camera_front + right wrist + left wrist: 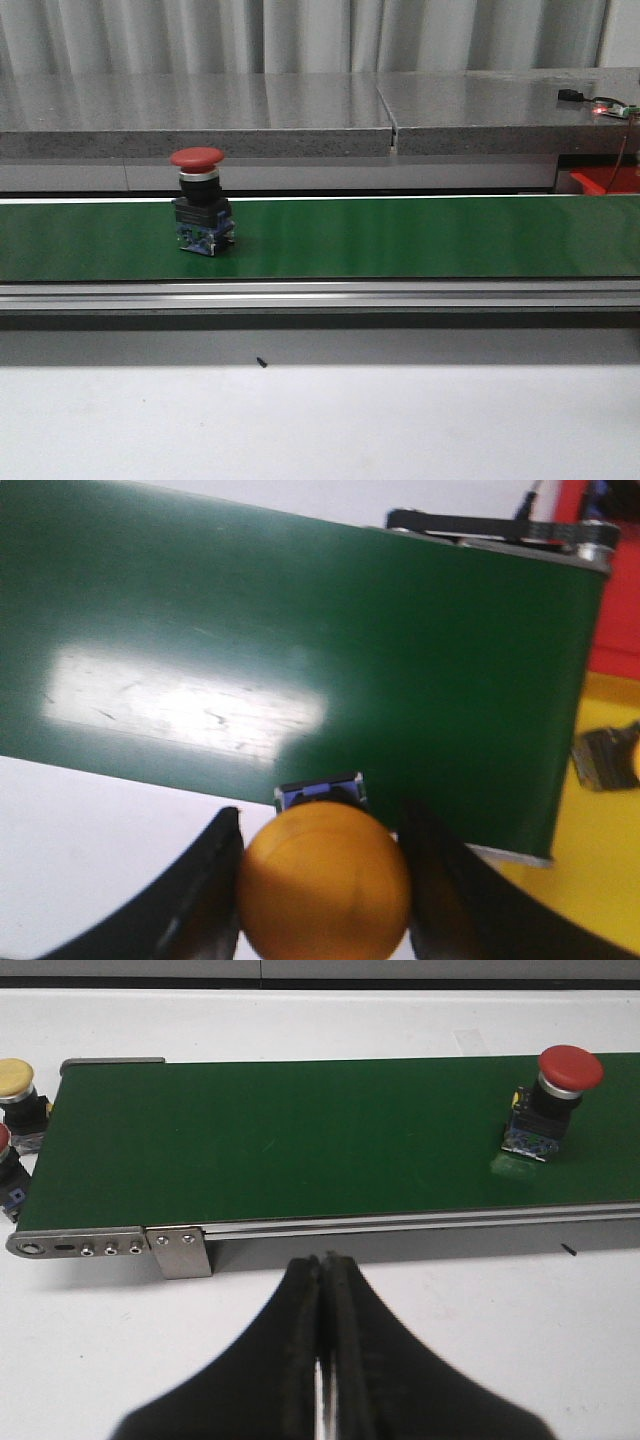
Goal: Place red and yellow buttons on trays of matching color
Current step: 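Carry the yellow button to the yellow tray and release it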
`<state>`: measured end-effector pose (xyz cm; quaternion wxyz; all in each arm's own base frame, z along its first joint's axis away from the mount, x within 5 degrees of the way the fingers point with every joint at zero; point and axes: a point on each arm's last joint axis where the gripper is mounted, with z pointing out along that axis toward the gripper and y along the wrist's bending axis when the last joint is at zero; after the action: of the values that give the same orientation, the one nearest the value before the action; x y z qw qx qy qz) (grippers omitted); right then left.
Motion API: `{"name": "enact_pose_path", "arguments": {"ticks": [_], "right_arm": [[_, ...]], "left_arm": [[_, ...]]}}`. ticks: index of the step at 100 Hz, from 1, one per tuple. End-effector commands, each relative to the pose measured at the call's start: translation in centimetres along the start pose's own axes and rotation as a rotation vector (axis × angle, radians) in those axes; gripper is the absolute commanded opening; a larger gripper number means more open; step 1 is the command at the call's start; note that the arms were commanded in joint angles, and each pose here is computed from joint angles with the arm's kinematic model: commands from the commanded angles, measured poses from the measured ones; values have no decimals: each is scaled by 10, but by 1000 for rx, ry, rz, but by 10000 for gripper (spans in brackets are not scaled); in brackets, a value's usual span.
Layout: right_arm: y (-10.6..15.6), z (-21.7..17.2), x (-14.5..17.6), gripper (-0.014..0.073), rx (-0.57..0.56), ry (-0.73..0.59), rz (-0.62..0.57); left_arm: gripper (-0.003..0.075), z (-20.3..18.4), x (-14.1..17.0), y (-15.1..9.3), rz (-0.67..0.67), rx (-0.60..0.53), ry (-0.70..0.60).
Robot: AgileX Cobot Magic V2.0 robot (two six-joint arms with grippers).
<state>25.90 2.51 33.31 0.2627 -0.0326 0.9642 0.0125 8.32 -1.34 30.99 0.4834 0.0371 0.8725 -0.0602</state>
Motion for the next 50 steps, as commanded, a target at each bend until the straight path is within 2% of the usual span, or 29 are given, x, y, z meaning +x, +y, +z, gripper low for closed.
{"name": "enact_pose_path", "arguments": {"ticks": [1, 25, 50], "right_arm": [[-17, -21, 2, 111, 47, -94, 55], [-69, -30, 23, 111, 174, -100, 265], [-106, -22, 40, 111, 258, -129, 455]], "left_arm": [[-19, -4, -12, -1, -8, 8, -84], [-19, -4, -12, -1, -8, 8, -84], [-19, -4, -12, -1, -8, 8, -84]]}}
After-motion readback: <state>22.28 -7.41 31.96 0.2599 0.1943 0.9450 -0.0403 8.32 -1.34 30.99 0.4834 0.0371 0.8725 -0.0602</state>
